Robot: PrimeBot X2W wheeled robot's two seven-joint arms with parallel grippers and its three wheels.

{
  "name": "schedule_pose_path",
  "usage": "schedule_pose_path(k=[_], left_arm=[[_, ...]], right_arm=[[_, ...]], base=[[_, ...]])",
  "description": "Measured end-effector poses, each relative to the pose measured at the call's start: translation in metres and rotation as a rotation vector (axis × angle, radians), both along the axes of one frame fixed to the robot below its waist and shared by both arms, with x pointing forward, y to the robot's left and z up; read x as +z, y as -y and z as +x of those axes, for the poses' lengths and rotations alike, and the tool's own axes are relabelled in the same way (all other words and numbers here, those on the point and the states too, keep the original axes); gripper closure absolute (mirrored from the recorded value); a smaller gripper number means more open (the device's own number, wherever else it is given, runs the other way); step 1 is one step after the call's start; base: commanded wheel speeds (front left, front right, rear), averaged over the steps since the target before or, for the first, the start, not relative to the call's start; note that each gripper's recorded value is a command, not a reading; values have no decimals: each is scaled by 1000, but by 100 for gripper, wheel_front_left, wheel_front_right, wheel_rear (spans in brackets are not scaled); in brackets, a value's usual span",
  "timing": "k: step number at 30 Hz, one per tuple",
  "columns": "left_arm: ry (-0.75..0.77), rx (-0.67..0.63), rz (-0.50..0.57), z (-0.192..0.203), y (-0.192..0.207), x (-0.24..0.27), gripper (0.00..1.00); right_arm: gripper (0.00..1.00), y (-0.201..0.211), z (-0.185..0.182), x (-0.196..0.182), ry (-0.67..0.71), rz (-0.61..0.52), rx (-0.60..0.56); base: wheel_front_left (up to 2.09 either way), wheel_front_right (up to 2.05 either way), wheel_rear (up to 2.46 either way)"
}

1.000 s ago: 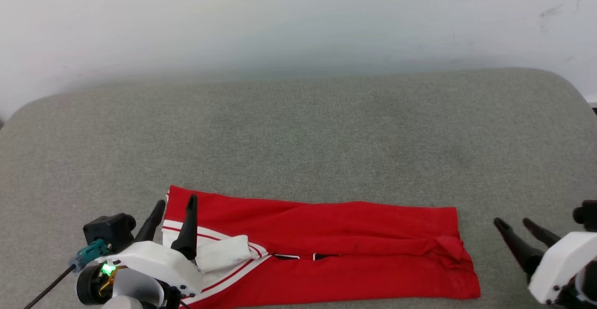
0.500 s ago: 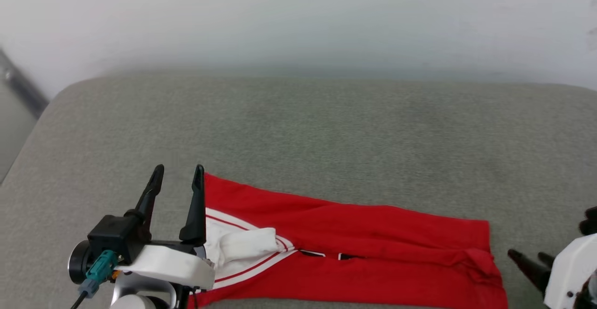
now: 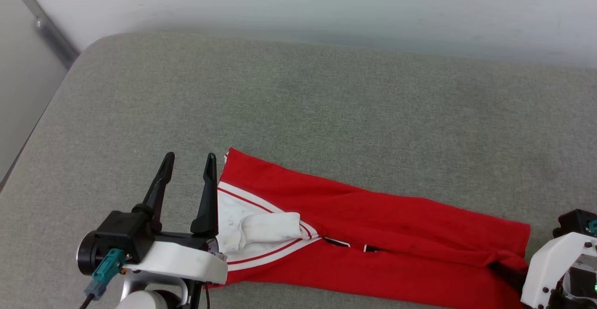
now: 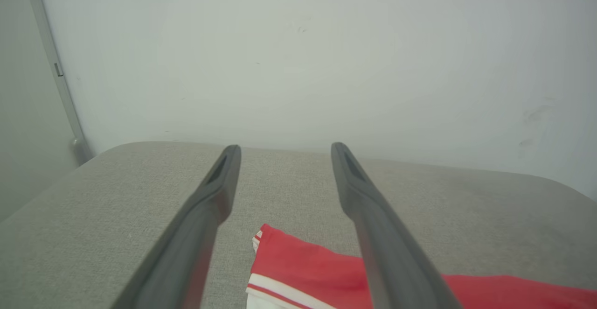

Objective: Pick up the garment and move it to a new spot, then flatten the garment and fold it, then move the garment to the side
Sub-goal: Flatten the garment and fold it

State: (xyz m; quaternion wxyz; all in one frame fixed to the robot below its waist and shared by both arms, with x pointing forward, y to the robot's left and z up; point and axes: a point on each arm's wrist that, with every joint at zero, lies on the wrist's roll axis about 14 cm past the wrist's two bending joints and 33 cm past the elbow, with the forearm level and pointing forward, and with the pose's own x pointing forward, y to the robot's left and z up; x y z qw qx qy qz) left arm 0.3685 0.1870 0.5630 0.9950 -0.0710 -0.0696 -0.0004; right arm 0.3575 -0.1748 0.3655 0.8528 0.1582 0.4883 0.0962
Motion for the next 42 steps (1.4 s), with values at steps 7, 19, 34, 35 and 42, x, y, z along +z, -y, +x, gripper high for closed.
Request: schedule_pose_path(k=[7, 19, 34, 35, 42], left_arm=[[11, -17, 4, 3, 5, 3, 0], [17, -36, 20, -7, 12, 9, 0], [13, -96, 9, -7, 35, 9, 0], [14, -97, 9, -8, 35, 10, 0], [4, -92, 10, -12, 32, 8, 0]], right_arm=[[100, -7, -1, 6, 18, 7, 23], [100, 30, 13, 58, 215, -54, -32], [100, 95, -35, 66, 143, 133, -369], [100, 84, -36, 65, 122, 188, -365], [100, 1, -31, 81, 31, 593, -239]], base=[[0, 0, 0], [0, 0, 0], [0, 0, 0], [0, 0, 0], [0, 0, 0]])
